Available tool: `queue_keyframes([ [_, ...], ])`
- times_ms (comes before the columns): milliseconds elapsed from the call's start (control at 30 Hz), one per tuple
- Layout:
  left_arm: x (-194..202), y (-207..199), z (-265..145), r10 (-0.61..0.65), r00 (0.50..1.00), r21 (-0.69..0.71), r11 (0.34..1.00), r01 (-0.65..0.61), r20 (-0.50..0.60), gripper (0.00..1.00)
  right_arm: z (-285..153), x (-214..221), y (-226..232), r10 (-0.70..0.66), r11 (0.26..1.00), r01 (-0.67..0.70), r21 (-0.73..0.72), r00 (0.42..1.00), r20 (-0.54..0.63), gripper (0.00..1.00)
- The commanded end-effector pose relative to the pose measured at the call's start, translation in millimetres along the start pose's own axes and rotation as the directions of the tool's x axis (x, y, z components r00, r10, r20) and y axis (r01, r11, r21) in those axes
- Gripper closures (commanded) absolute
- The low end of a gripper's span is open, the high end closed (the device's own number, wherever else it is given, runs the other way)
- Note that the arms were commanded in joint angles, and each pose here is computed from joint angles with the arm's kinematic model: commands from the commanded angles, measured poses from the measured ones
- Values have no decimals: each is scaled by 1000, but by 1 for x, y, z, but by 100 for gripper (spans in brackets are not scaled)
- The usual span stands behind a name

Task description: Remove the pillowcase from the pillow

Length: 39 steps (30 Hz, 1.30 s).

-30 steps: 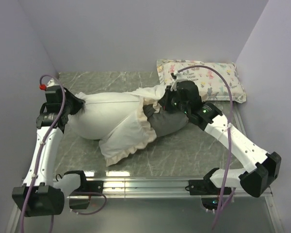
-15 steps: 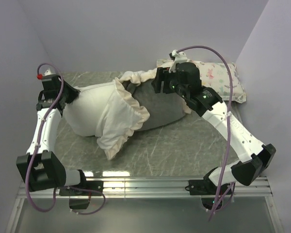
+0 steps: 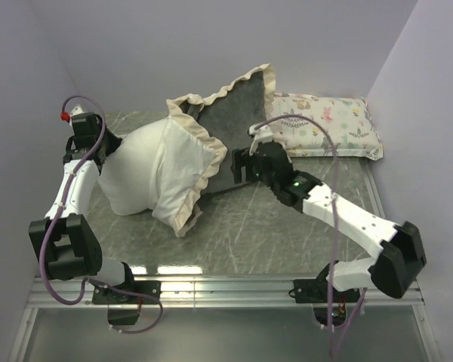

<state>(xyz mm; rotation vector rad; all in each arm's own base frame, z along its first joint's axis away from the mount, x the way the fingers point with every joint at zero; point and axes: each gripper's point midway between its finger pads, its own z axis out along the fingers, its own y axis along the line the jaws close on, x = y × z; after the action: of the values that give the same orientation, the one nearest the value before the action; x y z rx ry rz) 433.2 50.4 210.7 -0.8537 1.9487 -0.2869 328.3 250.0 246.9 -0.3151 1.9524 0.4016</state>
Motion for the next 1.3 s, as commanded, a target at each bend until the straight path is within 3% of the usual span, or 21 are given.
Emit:
queue_keyframes([
  [0, 39, 42, 1, 48, 989, -162, 984, -71, -140, 97, 27, 5, 20, -13, 998, 17, -59, 998, 69, 14],
  [200, 36, 39, -4, 60, 989, -158, 984, -81, -132, 97, 55, 24, 63, -80, 994, 86, -73, 994, 80, 13],
  [367, 32, 35, -8, 68, 990, -144, 986, -86, -124, 96, 83, 48, 61, -80, 997, 79, 18, 996, 37, 13],
  [433, 29, 33, -10, 70, 990, -140, 986, -86, -121, 96, 89, 51, 54, -60, 996, 58, 70, 998, 23, 19],
  [533, 24, 27, -14, 74, 991, -123, 989, -88, -112, 96, 97, 57, 36, -53, 985, 50, 165, 999, 12, 35],
  [567, 23, 25, -15, 73, 991, -116, 989, -86, -111, 96, 99, 64, 32, -54, 982, 57, 181, 998, -18, 61],
  [600, 19, 22, -17, 73, 992, -110, 990, -85, -105, 96, 99, 59, 27, -27, 977, 28, 209, 1000, -11, 79],
  [667, 16, 19, -20, 74, 992, -103, 991, -84, -99, 96, 95, 55, 21, -10, 974, 12, 226, 1000, -11, 98],
  [800, 2, 13, -27, 87, 994, -104, 990, -93, -66, 96, 72, 47, 4, 31, 961, -37, 274, 999, 26, 100],
  [1033, -18, 19, -34, 47, 999, -104, 993, -49, -22, 97, 8, 26, -65, 138, 908, -153, 391, 988, 69, 100],
  [1267, -30, 24, -31, 27, 1000, -110, 994, -27, -8, 98, -82, -41, -70, 190, 921, -258, 293, 952, 239, 100],
])
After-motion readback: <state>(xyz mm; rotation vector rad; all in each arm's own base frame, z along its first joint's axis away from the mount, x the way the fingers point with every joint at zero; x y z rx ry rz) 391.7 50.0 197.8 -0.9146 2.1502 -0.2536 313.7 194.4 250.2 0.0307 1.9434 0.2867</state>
